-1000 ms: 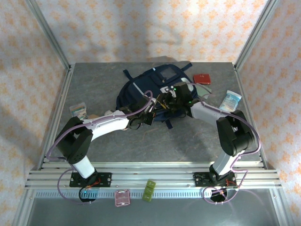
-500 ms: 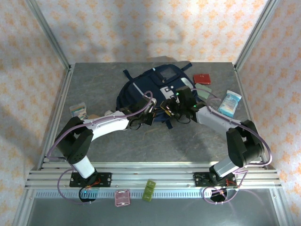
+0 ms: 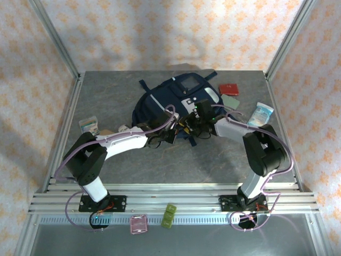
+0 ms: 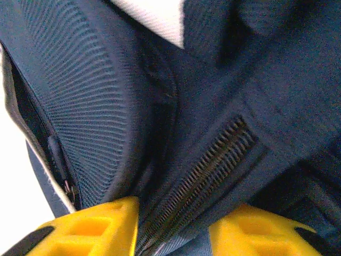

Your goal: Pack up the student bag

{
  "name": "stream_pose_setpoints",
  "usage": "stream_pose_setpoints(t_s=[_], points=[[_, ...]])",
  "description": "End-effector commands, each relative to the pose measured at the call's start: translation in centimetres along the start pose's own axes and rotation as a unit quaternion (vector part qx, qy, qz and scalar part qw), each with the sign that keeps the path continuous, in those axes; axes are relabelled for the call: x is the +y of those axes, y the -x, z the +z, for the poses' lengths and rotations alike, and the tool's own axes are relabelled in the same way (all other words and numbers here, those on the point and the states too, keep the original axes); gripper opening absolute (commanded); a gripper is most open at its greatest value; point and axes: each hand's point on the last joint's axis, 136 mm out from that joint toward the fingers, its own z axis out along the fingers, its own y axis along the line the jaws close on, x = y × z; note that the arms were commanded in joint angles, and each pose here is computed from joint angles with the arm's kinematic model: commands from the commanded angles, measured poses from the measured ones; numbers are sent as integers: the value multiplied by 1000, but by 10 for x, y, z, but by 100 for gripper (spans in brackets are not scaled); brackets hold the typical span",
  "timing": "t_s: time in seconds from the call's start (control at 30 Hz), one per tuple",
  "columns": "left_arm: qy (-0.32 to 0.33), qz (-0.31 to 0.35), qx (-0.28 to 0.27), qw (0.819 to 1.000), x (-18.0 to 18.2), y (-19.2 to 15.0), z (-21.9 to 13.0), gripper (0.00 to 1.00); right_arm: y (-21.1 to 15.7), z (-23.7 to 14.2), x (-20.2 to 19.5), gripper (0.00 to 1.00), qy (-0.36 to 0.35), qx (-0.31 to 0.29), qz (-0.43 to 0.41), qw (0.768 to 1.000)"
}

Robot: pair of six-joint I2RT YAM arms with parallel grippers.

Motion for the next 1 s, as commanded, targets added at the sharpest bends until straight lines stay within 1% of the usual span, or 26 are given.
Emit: stream_pose_setpoints(t_s=[0.0,0.1,0.13,0.33,0.5,0.6,0.7,0.77,0.83,0.97], points=[[24,11,2,1000,1,0,6,0,5,11,13,14,20,-1,6,1000],[62,11,10,998,16,-9,8,0,8,10,8,1,19,-13,7,1000],[78,12,11,997,22,-11,8,0,9,9,8,0,22,-16,5,1000],[178,21,14,984,70,-16,-9,0,24,-12,13,0,33,-59,-11,998],[213,-24,7,977,119,-16,-28,0,36,-25,19,0,39,-85,-24,995],[227,-43,3,973,140,-14,-37,0,43,-28,22,0,41,-93,-32,994],[219,-44,8,975,140,-16,-37,0,47,-29,30,0,47,-97,-44,993],[200,-48,14,978,134,-18,-34,0,52,-30,37,0,47,-102,-57,992],[175,-48,14,983,122,-19,-32,0,57,-32,49,0,46,-104,-80,990],[112,-37,10,993,84,-17,-30,0,75,-42,80,0,43,-130,-141,981]])
